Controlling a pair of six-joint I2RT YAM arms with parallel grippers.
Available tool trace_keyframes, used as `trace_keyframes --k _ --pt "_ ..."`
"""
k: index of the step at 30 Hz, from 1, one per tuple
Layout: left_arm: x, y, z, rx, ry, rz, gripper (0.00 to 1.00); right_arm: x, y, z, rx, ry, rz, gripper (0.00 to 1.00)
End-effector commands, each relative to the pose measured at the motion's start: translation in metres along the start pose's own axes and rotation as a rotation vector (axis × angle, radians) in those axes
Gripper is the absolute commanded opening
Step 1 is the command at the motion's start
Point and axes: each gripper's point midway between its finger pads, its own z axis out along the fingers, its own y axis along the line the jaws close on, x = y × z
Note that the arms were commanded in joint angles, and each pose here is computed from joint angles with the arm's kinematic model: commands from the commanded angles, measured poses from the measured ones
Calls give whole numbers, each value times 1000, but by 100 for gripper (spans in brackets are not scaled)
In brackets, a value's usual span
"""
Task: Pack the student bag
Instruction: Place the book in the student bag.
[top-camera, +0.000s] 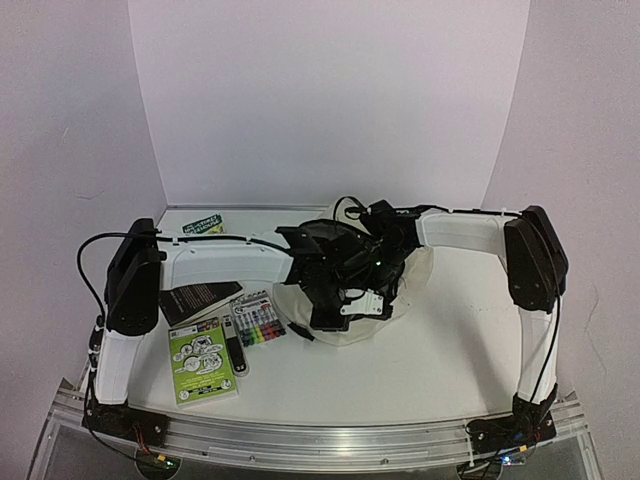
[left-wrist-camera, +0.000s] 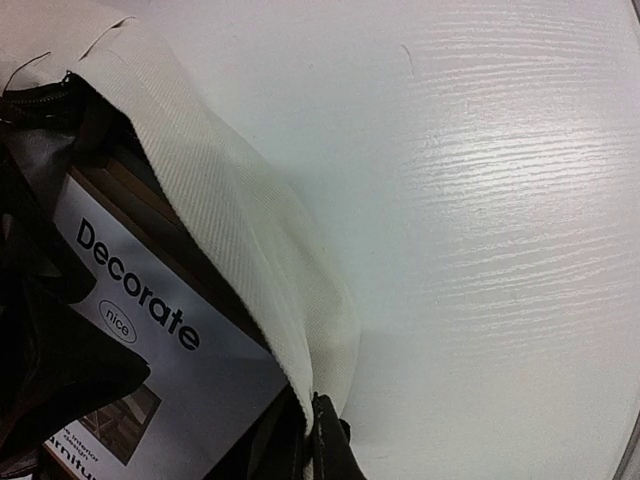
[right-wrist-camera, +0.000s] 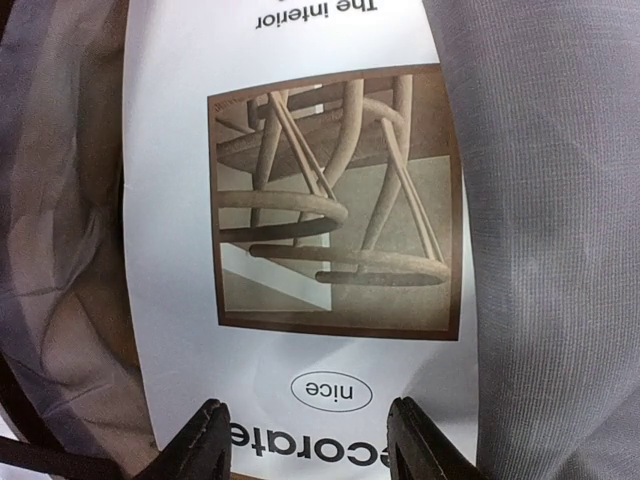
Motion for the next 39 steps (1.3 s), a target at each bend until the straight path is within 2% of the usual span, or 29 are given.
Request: trace_keyframes --k 1,5,9,12,17,18,22,23,26,29,32,34,37,39 --pt "-51 34 -49 -136 -139 -1 0 33 -21 21 85 112 28 53" --pt "-90 51 -100 -225 -269 27 0 57 -36 16 155 158 44 53" --pt "-114 48 -140 -225 -377 37 0 76 -45 1 204 178 51 53" --pt "-111 30 -140 -168 -370 39 0 94 -39 -11 208 189 62 53" --pt "-81 -12 -103 -37 -296 -36 0 111 -22 -24 157 176 97 58" --pt "-78 -16 -97 -29 -294 -54 4 108 -15 -28 130 153 90 60" --pt "-78 -15 -101 -47 -341 -196 45 72 10 -57 38 19 31 70" --pt "-80 -9 -106 -76 -360 -235 52 59 16 -68 25 -22 11 72" --pt "-78 19 -129 -184 -397 -417 68 27 25 -93 22 -118 -48 76" --pt "-50 55 -150 -245 -412 -714 98 6 27 -113 48 -183 -103 81" --pt "1 83 -163 -217 -395 -1095 100 -13 28 -128 68 -238 -135 88" --pt "36 94 -168 -232 -376 -1298 100 -27 28 -139 80 -288 -144 93" --pt "73 97 -178 -312 -364 -1445 100 -50 28 -158 113 -386 -141 98" --pt "99 96 -187 -354 -369 -1551 100 -66 28 -173 133 -454 -128 98"
